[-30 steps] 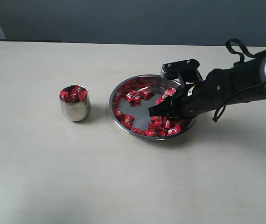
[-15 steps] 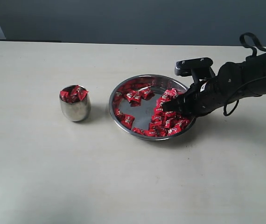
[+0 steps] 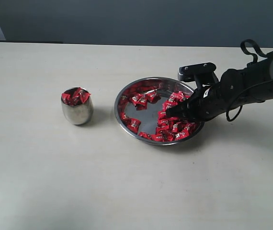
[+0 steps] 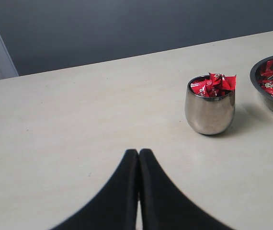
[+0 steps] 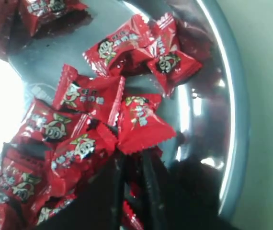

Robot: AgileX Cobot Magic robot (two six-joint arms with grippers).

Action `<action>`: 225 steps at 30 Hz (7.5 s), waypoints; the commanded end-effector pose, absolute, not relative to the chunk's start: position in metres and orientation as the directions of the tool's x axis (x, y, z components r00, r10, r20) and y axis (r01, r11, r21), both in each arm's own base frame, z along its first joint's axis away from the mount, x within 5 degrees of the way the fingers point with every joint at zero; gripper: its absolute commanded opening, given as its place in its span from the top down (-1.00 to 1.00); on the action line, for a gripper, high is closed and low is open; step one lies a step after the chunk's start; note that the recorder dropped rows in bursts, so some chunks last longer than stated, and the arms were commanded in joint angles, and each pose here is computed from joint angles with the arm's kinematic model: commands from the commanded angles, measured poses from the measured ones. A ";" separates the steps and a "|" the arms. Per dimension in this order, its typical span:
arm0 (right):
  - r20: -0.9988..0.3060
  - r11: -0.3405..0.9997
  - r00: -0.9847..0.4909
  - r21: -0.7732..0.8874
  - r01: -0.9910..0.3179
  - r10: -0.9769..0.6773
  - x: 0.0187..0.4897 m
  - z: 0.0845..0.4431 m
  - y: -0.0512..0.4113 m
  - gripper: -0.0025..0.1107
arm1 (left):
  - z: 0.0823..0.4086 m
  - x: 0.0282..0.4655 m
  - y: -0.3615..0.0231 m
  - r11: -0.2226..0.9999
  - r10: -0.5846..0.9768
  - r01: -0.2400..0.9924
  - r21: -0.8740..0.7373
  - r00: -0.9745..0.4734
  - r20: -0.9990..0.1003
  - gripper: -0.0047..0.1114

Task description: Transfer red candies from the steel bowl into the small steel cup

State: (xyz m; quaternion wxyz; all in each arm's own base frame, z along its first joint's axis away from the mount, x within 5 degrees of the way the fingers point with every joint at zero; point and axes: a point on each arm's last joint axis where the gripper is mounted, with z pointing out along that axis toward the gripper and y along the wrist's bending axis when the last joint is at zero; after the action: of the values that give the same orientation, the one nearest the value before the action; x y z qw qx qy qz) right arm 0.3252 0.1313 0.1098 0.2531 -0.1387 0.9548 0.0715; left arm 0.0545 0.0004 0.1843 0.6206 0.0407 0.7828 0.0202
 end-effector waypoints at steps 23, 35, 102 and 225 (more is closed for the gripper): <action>-0.737 0.853 -0.605 0.074 -0.516 -0.302 0.320 0.190 0.217 0.97 | 0.186 0.054 0.000 0.996 0.085 0.048 0.076 -0.214 -0.973 0.91; -0.818 0.762 -0.478 0.079 -0.643 -0.319 0.327 0.212 0.300 0.97 | 0.186 0.054 0.000 0.996 0.085 0.048 0.076 -0.214 -0.973 0.91; -0.808 0.733 -0.437 0.009 -0.680 -0.395 0.348 0.245 0.314 0.69 | 0.186 0.054 0.000 0.996 0.085 0.048 0.076 -0.214 -0.973 0.91; -0.952 0.963 -0.202 0.191 0.190 0.229 0.054 0.184 -0.006 0.97 | 0.186 0.054 0.000 0.996 0.085 0.048 0.076 -0.214 -0.973 0.91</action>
State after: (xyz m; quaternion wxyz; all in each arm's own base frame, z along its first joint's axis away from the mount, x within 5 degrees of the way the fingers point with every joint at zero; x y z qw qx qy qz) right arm 0.0538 -0.0046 0.1850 0.6131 0.1296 0.7790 0.0198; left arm 0.0545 0.0004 0.1843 0.6206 0.0407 0.7828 0.0202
